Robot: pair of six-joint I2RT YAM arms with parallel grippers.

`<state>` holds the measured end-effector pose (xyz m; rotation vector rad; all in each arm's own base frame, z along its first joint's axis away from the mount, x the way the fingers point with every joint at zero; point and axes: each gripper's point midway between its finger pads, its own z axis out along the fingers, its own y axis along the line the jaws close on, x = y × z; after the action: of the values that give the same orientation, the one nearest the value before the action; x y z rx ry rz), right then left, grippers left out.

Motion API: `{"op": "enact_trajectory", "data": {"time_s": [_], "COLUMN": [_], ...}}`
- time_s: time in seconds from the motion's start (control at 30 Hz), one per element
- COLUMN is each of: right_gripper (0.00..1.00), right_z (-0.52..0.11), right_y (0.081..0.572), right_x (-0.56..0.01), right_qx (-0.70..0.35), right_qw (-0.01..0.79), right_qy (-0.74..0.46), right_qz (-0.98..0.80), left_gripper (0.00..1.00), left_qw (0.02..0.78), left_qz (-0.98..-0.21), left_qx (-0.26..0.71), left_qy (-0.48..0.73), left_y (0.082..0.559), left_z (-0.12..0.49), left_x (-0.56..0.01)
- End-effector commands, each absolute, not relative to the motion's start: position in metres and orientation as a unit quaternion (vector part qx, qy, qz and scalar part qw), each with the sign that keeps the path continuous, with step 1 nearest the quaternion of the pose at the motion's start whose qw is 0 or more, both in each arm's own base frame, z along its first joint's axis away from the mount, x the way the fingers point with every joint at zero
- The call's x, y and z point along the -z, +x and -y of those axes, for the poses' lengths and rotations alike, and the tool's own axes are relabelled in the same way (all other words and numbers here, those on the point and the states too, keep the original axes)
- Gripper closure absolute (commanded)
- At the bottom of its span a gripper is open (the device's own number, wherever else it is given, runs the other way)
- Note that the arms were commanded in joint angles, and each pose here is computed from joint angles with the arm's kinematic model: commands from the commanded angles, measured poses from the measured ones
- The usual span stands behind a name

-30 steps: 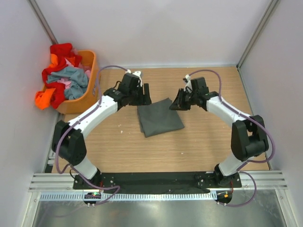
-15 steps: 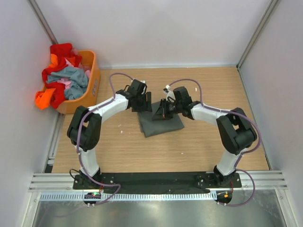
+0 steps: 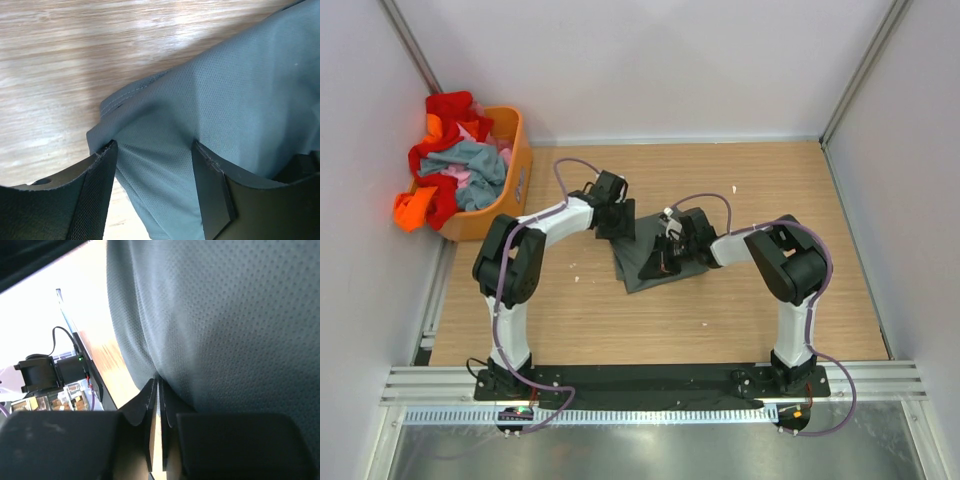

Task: Fold and stack the t-shirts
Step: Fold the tshirt

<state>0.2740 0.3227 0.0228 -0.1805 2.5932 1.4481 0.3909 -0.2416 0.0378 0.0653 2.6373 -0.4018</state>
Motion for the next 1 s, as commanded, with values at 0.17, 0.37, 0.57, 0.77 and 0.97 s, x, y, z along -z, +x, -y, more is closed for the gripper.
{"op": "enact_trajectory", "data": {"time_s": [0.17,0.37,0.57,0.77,0.97], "right_gripper": [0.26,0.11,0.10,0.24,0.30], "right_z": [-0.330,-0.309,-0.218,-0.157,-0.144], "right_y": [0.290,0.309,0.340,0.365,0.392], "right_x": [-0.096,-0.190,-0.170,-0.141,-0.122], "right_qx": [-0.498,-0.454,-0.339,-0.268,-0.262], "right_qw": [0.140,0.218,0.244,0.237,0.226], "right_qy": [-0.108,-0.129,-0.027,0.011,0.032], "right_qz": [-0.849,-0.855,-0.908,-0.934,-0.938], "left_gripper": [0.10,0.00,0.00,0.00,0.00], "left_qw": [0.297,0.355,0.377,0.356,0.328], "left_qz": [-0.943,-0.924,-0.915,-0.920,-0.932], "left_qx": [0.146,0.135,0.142,0.161,0.154], "left_qy": [0.043,0.050,0.037,0.038,0.016], "left_y": [0.421,0.432,0.398,0.319,0.245], "left_z": [0.245,0.237,0.219,0.203,0.169], "left_x": [-0.099,-0.195,-0.253,-0.237,-0.202]}}
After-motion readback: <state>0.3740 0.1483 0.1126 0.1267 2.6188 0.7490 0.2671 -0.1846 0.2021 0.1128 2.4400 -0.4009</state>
